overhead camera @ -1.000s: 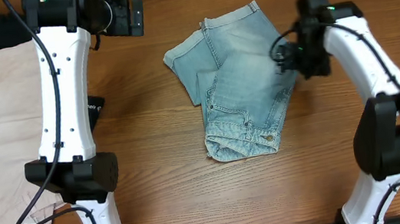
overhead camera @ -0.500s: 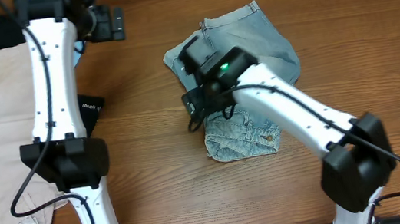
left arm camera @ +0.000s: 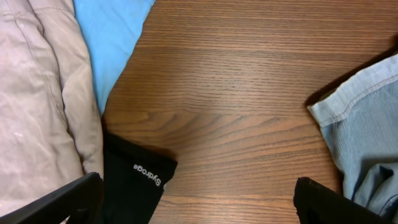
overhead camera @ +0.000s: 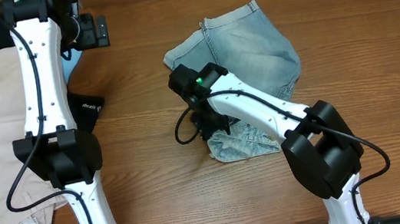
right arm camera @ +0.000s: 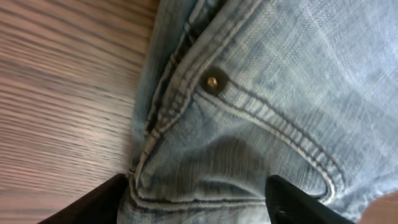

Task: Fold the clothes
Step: 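Grasp the shorts waistband with the right gripper and drag it rightward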

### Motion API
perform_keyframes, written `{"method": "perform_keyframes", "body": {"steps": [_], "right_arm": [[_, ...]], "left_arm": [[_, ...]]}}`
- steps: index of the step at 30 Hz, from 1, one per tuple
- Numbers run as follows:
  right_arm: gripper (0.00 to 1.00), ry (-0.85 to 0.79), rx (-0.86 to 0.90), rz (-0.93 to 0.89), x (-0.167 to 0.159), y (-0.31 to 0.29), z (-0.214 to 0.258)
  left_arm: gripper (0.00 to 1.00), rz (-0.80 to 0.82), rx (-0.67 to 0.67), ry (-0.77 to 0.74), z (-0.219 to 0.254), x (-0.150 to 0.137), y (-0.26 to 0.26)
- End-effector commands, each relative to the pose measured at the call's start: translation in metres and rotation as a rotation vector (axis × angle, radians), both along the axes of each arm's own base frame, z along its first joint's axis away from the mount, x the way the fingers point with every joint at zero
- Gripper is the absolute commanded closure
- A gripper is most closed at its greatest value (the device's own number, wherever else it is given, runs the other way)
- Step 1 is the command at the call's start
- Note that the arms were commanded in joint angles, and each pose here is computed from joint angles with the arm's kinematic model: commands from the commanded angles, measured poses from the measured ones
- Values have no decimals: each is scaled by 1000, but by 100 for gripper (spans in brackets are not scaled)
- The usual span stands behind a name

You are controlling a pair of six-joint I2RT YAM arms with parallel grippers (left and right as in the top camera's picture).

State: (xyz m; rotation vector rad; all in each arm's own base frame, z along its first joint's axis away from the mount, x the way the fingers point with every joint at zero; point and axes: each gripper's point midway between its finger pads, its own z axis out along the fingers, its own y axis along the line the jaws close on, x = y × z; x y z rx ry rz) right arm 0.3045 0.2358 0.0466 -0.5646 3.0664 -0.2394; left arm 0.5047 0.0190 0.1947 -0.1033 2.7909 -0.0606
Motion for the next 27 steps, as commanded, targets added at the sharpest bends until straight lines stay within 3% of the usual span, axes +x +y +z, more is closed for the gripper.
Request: {"method": "perform_keyframes", "body": {"steps": [1, 4, 10, 14, 20, 27], "right_arm": [[43, -39, -60, -48, 3, -15, 8], [54, -85, -114, -103, 7, -26, 15], [63, -157, -76, -137, 17, -27, 49], [96, -200, -35, -160, 23, -33, 74], [96, -272, 23, -305, 39, -70, 109], [96, -345, 110, -601, 61, -174, 154]], "left_arm": [[0, 17, -4, 6, -3, 1, -1], [0, 17, -4, 5, -3, 1, -1], [0, 17, -4, 3, -3, 2, -1], [0, 17, -5, 6, -3, 1, -1], [0, -106, -68, 15, -3, -3, -24], [0, -305, -165, 25, 0, -14, -73]]}}
